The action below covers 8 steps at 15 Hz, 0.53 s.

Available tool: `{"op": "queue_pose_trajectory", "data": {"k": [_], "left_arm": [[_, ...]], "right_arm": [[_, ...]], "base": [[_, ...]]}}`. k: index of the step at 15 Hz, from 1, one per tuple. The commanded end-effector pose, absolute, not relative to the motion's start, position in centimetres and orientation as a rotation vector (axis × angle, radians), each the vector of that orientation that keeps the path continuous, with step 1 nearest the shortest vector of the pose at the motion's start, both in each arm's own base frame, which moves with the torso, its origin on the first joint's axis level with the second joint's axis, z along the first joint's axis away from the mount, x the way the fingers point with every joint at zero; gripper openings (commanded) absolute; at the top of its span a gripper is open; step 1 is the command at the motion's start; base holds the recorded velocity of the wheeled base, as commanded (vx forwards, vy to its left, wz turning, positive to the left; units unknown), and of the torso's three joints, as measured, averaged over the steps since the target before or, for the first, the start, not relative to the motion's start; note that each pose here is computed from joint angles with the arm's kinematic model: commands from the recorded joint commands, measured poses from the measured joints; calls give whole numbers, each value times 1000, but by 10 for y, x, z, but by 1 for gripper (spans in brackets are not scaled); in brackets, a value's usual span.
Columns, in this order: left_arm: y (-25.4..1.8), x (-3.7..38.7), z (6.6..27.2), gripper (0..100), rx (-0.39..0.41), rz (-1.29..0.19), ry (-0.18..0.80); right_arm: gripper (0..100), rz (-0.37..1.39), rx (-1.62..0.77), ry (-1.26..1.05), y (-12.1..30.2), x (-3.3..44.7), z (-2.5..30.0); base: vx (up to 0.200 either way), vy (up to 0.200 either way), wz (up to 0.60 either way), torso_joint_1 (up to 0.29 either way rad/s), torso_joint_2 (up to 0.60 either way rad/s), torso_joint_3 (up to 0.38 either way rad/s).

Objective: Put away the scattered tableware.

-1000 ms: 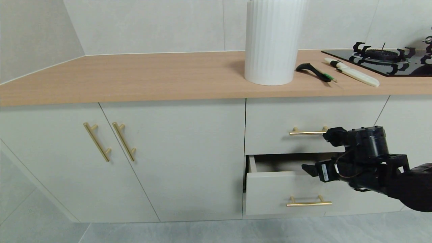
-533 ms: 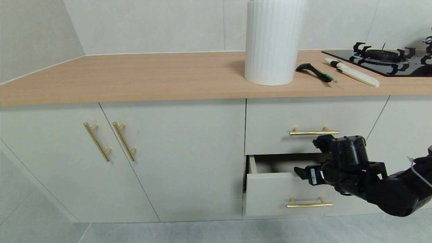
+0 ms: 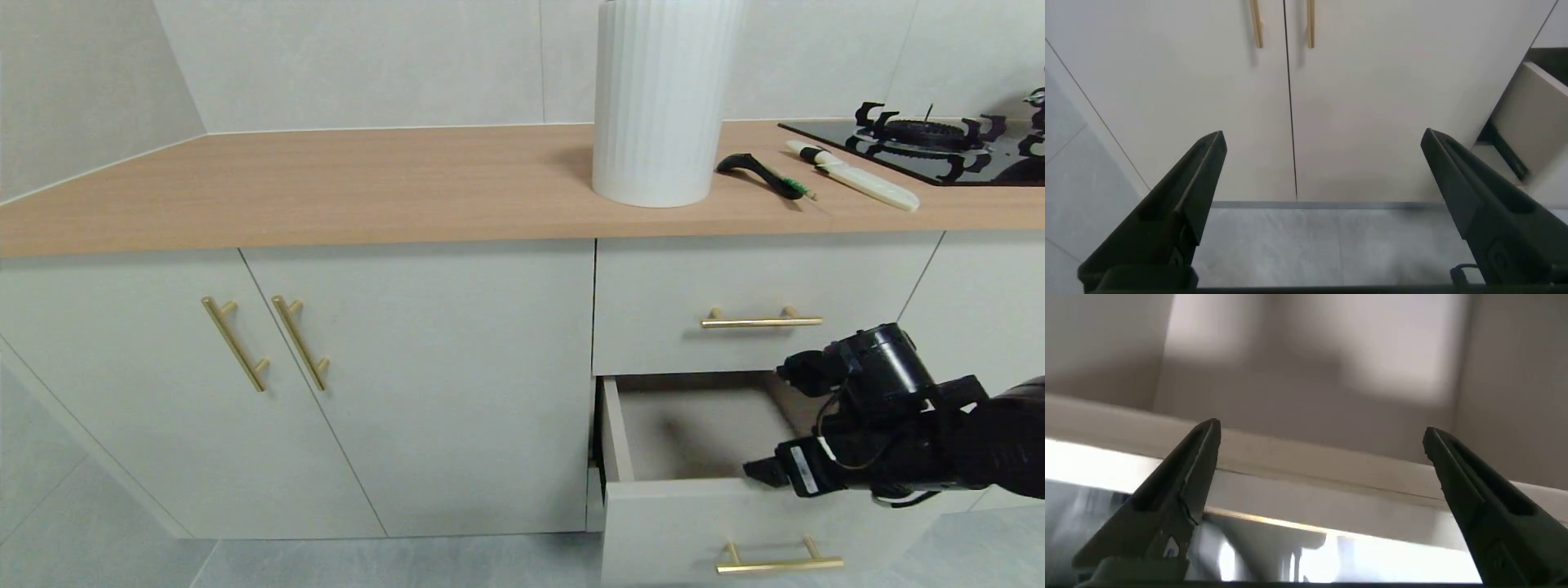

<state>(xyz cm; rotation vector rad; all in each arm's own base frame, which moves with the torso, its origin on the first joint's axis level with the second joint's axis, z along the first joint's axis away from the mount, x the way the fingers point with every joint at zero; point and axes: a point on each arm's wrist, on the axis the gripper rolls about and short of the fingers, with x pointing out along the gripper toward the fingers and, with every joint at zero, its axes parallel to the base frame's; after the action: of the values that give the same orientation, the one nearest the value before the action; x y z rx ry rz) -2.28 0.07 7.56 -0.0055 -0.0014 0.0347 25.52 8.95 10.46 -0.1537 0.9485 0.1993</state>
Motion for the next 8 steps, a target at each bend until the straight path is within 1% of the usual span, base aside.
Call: {"op": "queue_pose_trajectory", "data": {"k": [1,3,8], "left_arm": [[1,-23,76,100,-6,35,-2],[1,-23,76,100,-6,35,-2],[1,-23,76,100,-6,35,-2]], "right_arm": [[100,264,-108,903,82,231,171],[100,267,-108,898,78,219,185],[100,261,-114,906,78,220,183]], "base": [[0,0,0,0,0,0],[0,0,0,0,0,0],[0,0,0,0,0,0]]}}
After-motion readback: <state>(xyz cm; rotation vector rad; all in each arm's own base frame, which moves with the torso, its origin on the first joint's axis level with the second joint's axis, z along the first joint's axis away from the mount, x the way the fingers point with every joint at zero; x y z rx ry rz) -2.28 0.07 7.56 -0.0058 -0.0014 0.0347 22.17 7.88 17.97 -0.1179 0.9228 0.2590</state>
